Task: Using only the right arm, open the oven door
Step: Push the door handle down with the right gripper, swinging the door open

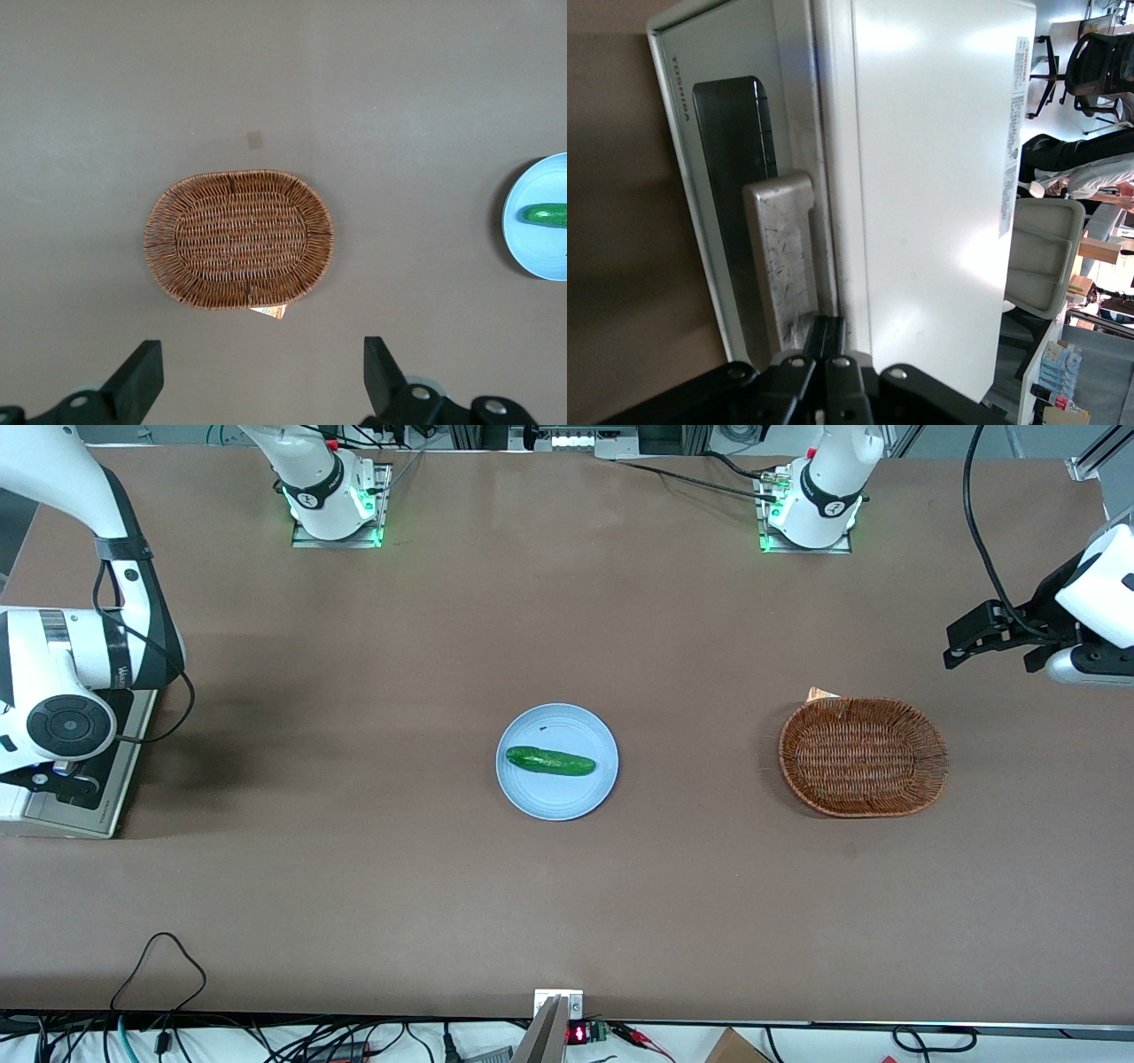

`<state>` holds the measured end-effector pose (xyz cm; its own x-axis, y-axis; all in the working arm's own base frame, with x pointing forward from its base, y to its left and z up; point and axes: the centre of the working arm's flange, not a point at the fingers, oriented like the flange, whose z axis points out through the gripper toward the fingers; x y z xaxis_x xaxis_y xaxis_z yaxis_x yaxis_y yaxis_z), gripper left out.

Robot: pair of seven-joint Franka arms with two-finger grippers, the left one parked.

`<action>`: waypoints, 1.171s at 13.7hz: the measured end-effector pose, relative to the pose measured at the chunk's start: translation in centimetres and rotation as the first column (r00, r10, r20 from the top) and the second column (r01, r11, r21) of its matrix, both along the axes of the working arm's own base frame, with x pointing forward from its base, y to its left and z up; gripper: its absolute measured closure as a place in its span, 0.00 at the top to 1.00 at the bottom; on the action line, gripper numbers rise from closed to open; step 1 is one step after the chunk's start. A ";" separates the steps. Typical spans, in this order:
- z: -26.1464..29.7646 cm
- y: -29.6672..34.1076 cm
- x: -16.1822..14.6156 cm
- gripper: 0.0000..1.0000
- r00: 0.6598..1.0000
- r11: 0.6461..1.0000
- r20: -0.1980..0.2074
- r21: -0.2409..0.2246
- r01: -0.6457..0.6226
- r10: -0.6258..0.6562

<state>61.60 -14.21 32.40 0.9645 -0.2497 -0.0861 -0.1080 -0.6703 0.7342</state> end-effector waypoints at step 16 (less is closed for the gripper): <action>-0.5 1.0 0.2 0.01 0.998 0.998 0.068 0.059 0.013 -0.017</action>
<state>61.81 -13.21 31.87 0.9647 -0.2610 -0.0348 -0.1674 -0.7099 0.6841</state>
